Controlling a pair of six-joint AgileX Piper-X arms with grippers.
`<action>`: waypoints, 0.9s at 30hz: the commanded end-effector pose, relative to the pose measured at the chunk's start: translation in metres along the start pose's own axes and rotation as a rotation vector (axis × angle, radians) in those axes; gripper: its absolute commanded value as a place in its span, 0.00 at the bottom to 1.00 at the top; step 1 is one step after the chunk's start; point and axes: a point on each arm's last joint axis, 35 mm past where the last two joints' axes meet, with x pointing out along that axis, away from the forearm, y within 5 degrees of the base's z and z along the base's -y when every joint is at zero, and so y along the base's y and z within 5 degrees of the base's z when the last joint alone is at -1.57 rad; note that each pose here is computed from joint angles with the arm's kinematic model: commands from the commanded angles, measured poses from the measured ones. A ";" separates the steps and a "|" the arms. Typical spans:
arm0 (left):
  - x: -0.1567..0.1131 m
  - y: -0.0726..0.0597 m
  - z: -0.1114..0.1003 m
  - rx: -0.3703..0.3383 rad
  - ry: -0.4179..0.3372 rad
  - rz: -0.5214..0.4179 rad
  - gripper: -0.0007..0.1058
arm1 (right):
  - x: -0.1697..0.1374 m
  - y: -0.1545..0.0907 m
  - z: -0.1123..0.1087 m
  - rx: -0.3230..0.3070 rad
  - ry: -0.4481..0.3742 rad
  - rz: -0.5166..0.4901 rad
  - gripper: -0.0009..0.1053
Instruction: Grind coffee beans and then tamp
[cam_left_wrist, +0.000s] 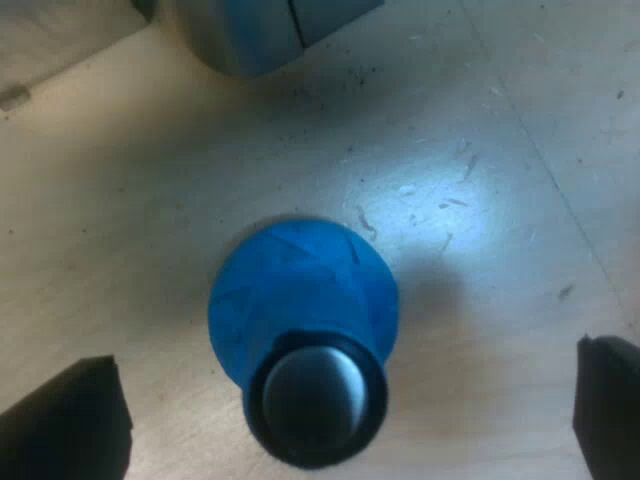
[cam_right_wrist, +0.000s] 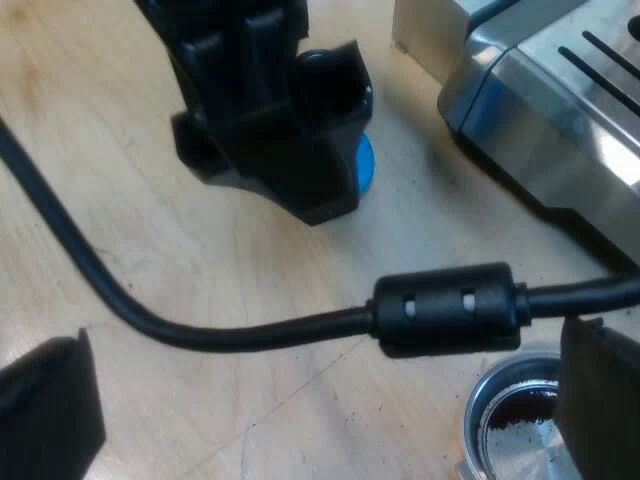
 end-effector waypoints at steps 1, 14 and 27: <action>0.008 0.000 0.007 0.003 -0.003 0.005 0.85 | -0.001 -0.001 0.005 0.016 -0.022 -0.009 0.89; 0.014 0.000 0.009 0.006 0.004 0.006 0.63 | -0.001 -0.001 0.004 0.027 -0.016 -0.008 0.89; 0.014 0.000 0.007 0.017 0.026 0.001 0.01 | -0.004 -0.002 0.001 0.016 0.019 -0.005 0.89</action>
